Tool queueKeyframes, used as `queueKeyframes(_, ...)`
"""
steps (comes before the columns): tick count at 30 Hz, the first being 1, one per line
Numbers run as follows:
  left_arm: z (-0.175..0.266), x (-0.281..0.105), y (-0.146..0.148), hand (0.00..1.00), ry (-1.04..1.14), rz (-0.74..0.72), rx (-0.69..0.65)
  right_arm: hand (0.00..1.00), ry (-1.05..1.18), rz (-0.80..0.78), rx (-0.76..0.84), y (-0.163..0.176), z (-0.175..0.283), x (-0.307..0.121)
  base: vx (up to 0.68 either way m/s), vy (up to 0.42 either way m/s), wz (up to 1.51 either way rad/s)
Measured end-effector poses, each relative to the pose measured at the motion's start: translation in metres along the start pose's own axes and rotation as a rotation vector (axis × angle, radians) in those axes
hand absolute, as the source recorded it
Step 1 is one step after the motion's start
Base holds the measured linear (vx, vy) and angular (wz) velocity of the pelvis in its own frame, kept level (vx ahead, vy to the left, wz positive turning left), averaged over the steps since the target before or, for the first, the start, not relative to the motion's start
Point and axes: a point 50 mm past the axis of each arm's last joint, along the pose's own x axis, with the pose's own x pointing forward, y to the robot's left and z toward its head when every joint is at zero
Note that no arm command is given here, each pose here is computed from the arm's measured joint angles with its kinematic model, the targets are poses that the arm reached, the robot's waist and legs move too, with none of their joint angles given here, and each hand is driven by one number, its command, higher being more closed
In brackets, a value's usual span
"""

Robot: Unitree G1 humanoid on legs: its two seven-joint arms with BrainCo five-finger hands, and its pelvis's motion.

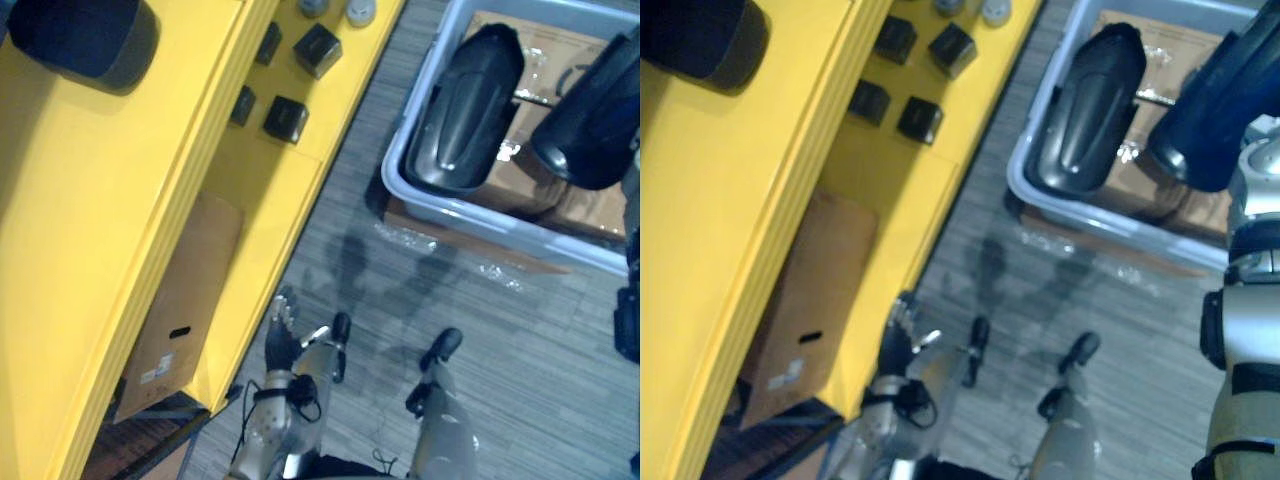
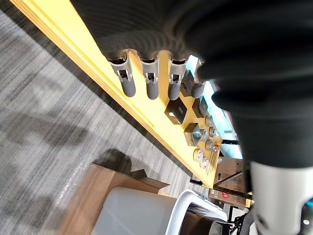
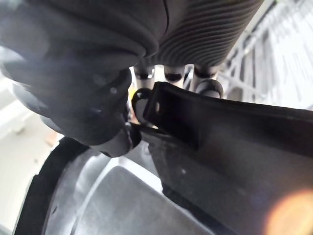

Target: Walk over and take plastic housings, then place them on the shelf

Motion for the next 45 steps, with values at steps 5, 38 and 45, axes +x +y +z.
queueKeyframes(5,0.002,-0.001,0.006,0.00,-0.010,-0.007,0.031,1.00,-0.002,0.004,0.012,0.003,0.002,-0.001,-0.01,-0.002,-0.02)
queueKeyframes(38,0.178,0.148,-0.039,0.00,-0.574,-0.133,0.448,1.00,0.036,0.266,0.219,0.082,0.031,-0.068,0.00,-0.008,-0.09)
queueKeyframes(45,0.182,0.168,-0.037,0.00,-0.473,-0.079,0.461,1.00,0.001,0.347,0.259,0.096,0.046,-0.080,-0.02,0.003,-0.08)
